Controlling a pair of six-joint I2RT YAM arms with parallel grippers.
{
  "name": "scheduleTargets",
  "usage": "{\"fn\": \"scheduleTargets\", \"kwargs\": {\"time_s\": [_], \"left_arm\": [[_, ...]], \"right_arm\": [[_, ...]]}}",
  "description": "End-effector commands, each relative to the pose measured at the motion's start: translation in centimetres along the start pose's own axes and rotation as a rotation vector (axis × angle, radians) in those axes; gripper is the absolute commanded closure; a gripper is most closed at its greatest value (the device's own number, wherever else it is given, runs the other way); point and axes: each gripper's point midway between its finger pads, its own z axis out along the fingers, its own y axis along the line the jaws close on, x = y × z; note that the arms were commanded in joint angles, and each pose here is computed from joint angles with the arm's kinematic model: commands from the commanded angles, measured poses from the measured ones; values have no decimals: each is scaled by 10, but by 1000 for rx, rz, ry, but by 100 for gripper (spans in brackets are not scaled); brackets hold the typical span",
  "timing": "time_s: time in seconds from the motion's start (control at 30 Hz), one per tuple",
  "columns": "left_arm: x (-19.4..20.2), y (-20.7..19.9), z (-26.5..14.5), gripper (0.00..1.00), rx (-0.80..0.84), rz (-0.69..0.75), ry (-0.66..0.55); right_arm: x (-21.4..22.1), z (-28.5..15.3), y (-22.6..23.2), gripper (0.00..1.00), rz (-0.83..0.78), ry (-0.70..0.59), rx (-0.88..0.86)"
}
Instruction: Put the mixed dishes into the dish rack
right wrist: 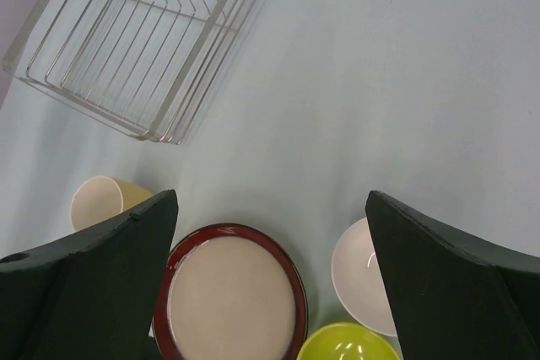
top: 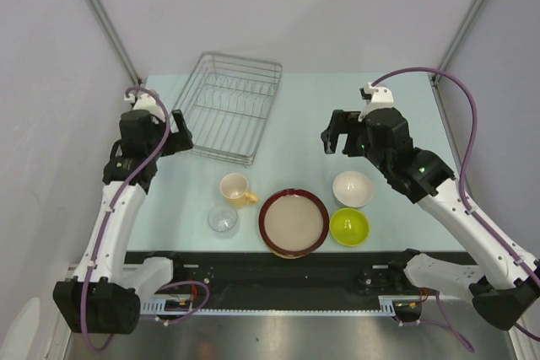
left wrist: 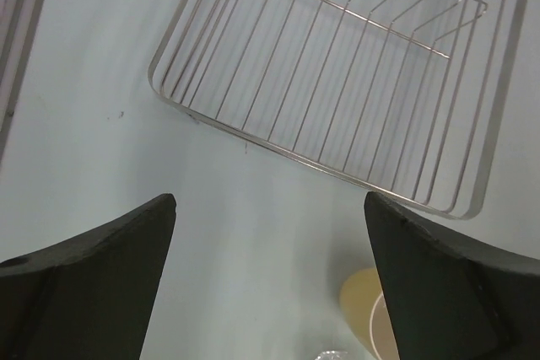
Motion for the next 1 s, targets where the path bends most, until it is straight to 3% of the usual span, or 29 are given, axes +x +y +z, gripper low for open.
{"fn": "scheduleTargets", "kwargs": {"time_s": [0.0, 0.07, 0.4, 0.7, 0.9, 0.97], "left_arm": [[-8, 9, 22, 3, -80, -82, -39], [0, 14, 38, 7, -125, -141, 5], [32, 17, 89, 9, -203, -237, 188], [44, 15, 125, 12, -198, -241, 223], [57, 15, 147, 31, -179, -207, 244], [60, 12, 150, 45, -148, -176, 248]], "right_arm": [[-9, 1, 7, 0, 20, -39, -22], [-10, 0, 7, 0, 23, -42, -21], [-1, 2, -1, 0, 20, -28, 7], [12, 21, 1, 0, 4, 4, 12], [12, 26, -1, 0, -6, 7, 18], [12, 26, -2, 0, -7, 8, 20]]}}
